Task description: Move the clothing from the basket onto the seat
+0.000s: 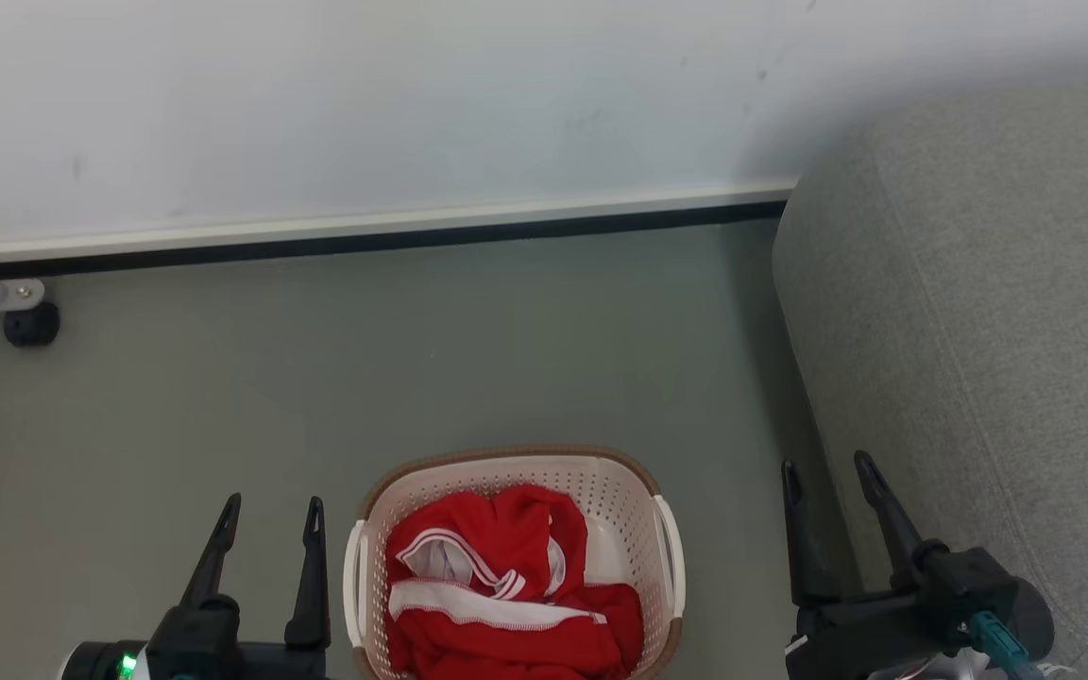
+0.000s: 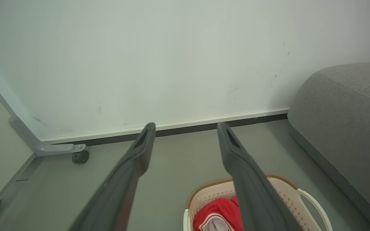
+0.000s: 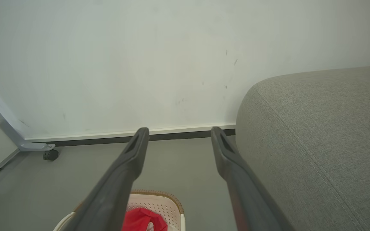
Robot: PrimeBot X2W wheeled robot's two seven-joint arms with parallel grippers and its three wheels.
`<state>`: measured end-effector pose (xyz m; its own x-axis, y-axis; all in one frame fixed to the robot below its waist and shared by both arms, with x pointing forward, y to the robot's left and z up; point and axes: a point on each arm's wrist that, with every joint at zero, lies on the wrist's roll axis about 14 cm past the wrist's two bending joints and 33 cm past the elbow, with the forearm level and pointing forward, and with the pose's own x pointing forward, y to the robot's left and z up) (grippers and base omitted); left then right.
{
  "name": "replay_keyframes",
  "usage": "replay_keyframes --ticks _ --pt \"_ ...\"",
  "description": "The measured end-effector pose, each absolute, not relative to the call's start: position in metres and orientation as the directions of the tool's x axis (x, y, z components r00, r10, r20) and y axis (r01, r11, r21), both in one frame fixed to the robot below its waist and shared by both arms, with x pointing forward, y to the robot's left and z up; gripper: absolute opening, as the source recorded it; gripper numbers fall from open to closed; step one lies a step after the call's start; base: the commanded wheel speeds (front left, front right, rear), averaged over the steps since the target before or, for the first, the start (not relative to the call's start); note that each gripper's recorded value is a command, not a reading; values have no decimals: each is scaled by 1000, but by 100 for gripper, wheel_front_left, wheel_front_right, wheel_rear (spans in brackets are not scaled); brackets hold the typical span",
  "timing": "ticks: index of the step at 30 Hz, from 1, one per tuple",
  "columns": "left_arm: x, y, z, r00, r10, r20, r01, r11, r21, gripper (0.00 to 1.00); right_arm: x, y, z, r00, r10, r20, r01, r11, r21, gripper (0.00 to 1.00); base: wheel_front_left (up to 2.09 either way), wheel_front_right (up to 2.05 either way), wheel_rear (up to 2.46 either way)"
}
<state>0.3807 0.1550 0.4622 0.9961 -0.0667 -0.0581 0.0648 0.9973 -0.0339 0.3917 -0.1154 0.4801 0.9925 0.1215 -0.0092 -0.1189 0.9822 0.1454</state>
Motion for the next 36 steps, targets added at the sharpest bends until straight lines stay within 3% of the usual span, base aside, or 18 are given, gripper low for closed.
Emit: replay_keyframes --ticks 17,36 --pt "426 107 376 940 -216 -263 209 976 -54 100 446 -127 447 993 108 -54 -101 989 110 100 0 0 0" --pt "458 49 258 760 -405 -509 426 901 -81 100 495 -130 385 987 101 -128 -87 991 106 100 0 0 0"
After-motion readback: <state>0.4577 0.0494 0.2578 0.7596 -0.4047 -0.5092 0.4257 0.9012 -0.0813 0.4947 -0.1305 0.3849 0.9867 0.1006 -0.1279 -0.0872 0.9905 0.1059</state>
